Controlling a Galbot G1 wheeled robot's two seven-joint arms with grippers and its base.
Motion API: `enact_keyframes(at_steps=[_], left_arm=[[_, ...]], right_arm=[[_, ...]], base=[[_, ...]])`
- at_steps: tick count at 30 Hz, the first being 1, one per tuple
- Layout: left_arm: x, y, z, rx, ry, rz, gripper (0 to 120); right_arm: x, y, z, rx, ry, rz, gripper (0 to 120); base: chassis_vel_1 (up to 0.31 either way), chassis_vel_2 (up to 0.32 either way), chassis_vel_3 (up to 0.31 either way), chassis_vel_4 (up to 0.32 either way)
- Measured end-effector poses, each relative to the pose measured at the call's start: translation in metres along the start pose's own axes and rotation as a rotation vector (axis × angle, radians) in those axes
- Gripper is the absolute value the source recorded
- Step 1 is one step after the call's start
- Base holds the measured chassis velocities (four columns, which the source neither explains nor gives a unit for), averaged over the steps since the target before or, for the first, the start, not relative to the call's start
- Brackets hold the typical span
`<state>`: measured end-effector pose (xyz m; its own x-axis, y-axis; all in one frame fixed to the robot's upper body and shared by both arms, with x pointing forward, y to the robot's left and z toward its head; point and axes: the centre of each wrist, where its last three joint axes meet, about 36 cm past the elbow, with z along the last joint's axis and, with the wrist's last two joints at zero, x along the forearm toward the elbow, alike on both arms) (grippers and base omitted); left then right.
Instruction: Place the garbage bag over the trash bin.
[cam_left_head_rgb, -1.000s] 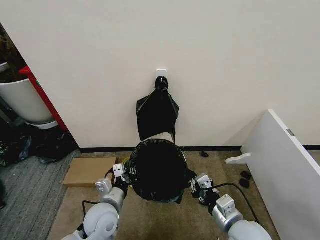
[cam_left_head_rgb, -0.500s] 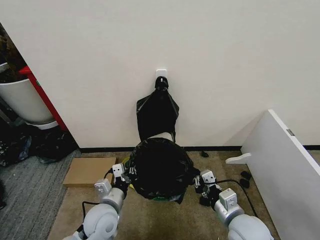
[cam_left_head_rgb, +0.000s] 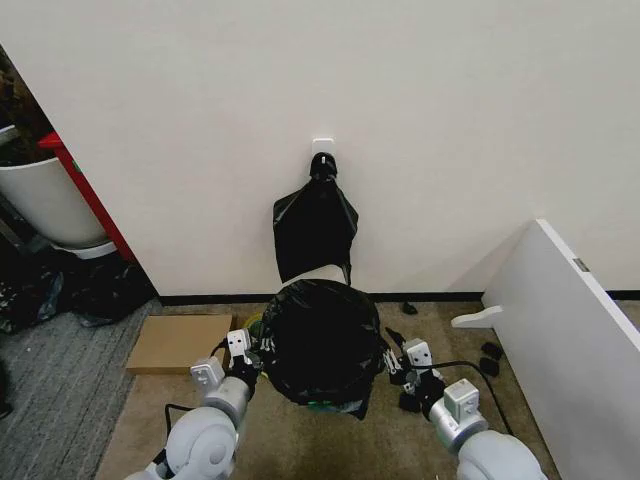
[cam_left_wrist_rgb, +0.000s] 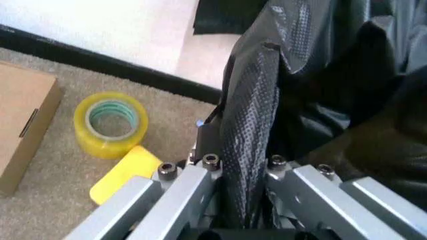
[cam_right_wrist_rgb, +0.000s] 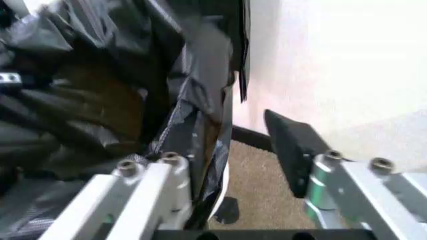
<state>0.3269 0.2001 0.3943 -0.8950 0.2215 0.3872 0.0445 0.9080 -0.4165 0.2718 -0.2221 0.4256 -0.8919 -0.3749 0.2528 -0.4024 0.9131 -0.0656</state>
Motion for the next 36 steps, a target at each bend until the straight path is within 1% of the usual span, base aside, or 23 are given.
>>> enact_keyframes(at_steps=[2, 3, 4, 6, 9, 10, 12, 13, 16, 18, 19, 22, 24, 26, 28, 30, 31, 34, 36], left_arm=[[-0.003, 0.002, 0.001, -0.009, 0.012, -0.013, 1], [-0.003, 0.002, 0.001, -0.009, 0.012, -0.013, 1], [-0.004, 0.002, 0.001, -0.011, 0.016, -0.017, 1], [-0.009, 0.005, 0.001, -0.012, 0.042, -0.047, 1], [-0.018, 0.005, 0.004, 0.011, 0.08, -0.072, 1], [-0.018, 0.005, 0.004, 0.011, 0.08, -0.072, 1], [-0.024, 0.004, 0.005, 0.028, 0.096, -0.081, 1], [-0.031, 0.002, 0.006, 0.044, 0.11, -0.09, 1], [-0.041, -0.001, 0.009, 0.064, 0.131, -0.1, 1], [-0.044, -0.001, 0.01, 0.065, 0.135, -0.103, 1], [-0.051, -0.001, 0.01, 0.07, 0.138, -0.109, 1], [-0.058, -0.004, 0.008, 0.084, 0.141, -0.114, 1], [-0.06, -0.005, 0.008, 0.085, 0.143, -0.12, 4], [-0.063, -0.012, 0.003, 0.098, 0.16, -0.13, 15], [-0.064, -0.015, 0.0, 0.1, 0.17, -0.128, 22], [-0.064, -0.016, 0.0, 0.099, 0.174, -0.127, 25], [-0.064, -0.016, 0.0, 0.097, 0.181, -0.126, 31], [-0.06, -0.013, 0.001, 0.094, 0.187, -0.124, 45], [-0.058, -0.013, 0.001, 0.093, 0.186, -0.122, 46]], right_arm=[[0.004, 0.0, -0.003, 0.008, -0.006, 0.0, 48], [0.004, 0.0, -0.003, 0.008, -0.006, 0.0, 48], [0.005, -0.001, -0.005, 0.01, -0.01, 0.003, 52], [0.007, -0.003, -0.012, 0.006, -0.041, 0.028, 61], [0.013, -0.006, -0.019, -0.009, -0.072, 0.077, 71], [0.013, -0.006, -0.019, -0.009, -0.072, 0.077, 71], [0.019, -0.005, -0.021, -0.025, -0.086, 0.105, 79], [0.024, -0.003, -0.022, -0.039, -0.094, 0.119, 86], [0.03, 0.003, -0.023, -0.055, -0.103, 0.128, 97], [0.032, 0.005, -0.023, -0.056, -0.103, 0.131, 98], [0.034, 0.008, -0.021, -0.057, -0.103, 0.137, 100], [0.036, 0.012, -0.021, -0.061, -0.106, 0.143, 100], [0.036, 0.013, -0.021, -0.063, -0.106, 0.144, 100], [0.037, 0.016, -0.02, -0.067, -0.104, 0.145, 100], [0.037, 0.018, -0.02, -0.071, -0.104, 0.143, 100], [0.037, 0.018, -0.02, -0.072, -0.105, 0.142, 100], [0.037, 0.018, -0.021, -0.072, -0.105, 0.139, 100], [0.038, 0.019, -0.023, -0.072, -0.108, 0.136, 100], [0.038, 0.019, -0.024, -0.072, -0.109, 0.136, 100]], base=[[0.0, 0.0, 0.0, 0.0], [0.0, 0.0, 0.0, 0.0], [0.0, 0.0, 0.0, 0.0], [0.0, 0.0, 0.0, 0.0], [0.0, 0.0, 0.0, 0.0], [0.0, 0.0, 0.0, 0.0], [0.0, 0.0, 0.0, 0.0], [0.0, 0.0, 0.0, 0.0], [0.0, 0.0, 0.0, 0.0], [0.0, 0.0, 0.0, 0.0], [0.0, 0.0, 0.0, 0.0], [0.0, 0.0, 0.0, 0.0], [0.0, 0.0, 0.0, 0.0], [0.0, 0.0, 0.0, 0.0], [0.0, 0.0, 0.0, 0.0], [0.0, 0.0, 0.0, 0.0], [0.0, 0.0, 0.0, 0.0], [0.0, 0.0, 0.0, 0.0], [0.0, 0.0, 0.0, 0.0]])
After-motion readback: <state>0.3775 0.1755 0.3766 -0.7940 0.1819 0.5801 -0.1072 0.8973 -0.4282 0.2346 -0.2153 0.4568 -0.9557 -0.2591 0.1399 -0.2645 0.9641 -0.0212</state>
